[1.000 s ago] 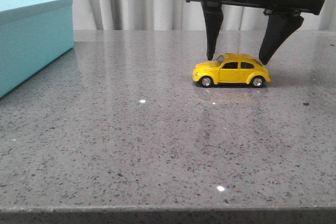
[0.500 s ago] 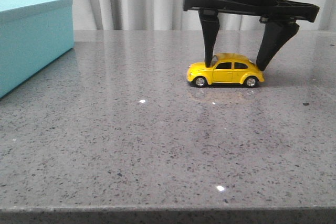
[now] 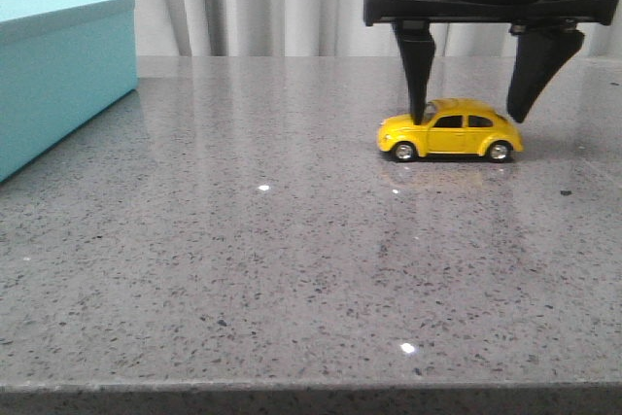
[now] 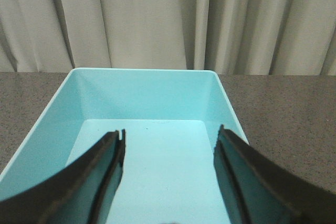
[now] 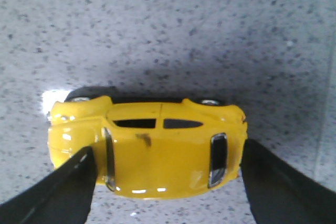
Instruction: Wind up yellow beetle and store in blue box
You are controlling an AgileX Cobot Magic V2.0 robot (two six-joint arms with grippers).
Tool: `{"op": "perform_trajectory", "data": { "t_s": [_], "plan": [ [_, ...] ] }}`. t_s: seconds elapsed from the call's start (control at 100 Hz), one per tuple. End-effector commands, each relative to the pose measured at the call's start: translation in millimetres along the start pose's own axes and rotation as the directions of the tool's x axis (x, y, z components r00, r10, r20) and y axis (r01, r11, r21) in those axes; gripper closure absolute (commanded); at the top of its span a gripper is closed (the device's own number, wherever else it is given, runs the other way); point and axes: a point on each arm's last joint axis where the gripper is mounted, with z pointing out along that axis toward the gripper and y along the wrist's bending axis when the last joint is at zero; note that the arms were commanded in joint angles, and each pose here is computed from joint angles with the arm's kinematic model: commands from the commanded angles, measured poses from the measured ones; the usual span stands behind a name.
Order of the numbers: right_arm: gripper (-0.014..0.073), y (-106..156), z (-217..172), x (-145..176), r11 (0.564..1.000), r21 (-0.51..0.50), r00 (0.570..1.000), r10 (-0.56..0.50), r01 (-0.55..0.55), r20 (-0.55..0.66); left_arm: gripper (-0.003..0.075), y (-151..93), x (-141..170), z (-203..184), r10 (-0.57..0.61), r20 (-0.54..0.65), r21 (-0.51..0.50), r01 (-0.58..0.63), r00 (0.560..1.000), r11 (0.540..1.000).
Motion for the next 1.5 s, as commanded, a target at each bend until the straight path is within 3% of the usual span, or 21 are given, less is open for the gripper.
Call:
{"op": "perform_trajectory", "data": {
  "t_s": [0.0,0.22,0.55,0.94,1.05,1.23,1.49],
  "plan": [
    [0.0026,-20,-19,-2,0.996,0.086,1.0,0.0,-0.002,0.023,0.0352,-1,-19,-2,-0.011,0.107,-0.001,0.011,0.994,1.0],
    [0.0026,-46,-25,-1,0.989,0.146,0.999,0.033,-0.038,0.031,0.0352,-1,-19,-2,-0.011,0.107,-0.001,0.011,0.994,1.0],
    [0.0026,-109,-31,18,0.977,0.163,0.989,0.132,-0.14,0.06,0.0352,-1,-19,-2,-0.011,0.109,-0.001,0.011,0.994,1.0],
    [0.0026,-114,-87,39,0.993,0.08,0.972,0.07,-0.089,0.224,0.0352,0,-22,-2,-0.012,0.147,-0.004,0.013,0.989,1.0],
    [0.0026,-117,-114,51,0.995,0.044,0.945,0.066,-0.084,0.32,0.0352,0,-21,-2,-0.012,0.135,-0.003,0.013,0.991,1.0],
    [0.0026,-123,-148,76,0.997,-0.032,0.859,0.072,-0.065,0.508,0.0352,0,-22,-2,-0.015,0.144,-0.003,0.016,0.989,1.0],
    [0.0026,-131,-148,108,0.998,-0.06,0.807,0.064,-0.035,0.587,0.0352,-1,-21,-2,-0.027,0.133,0.0,0.027,0.991,1.0]
  ]
}}
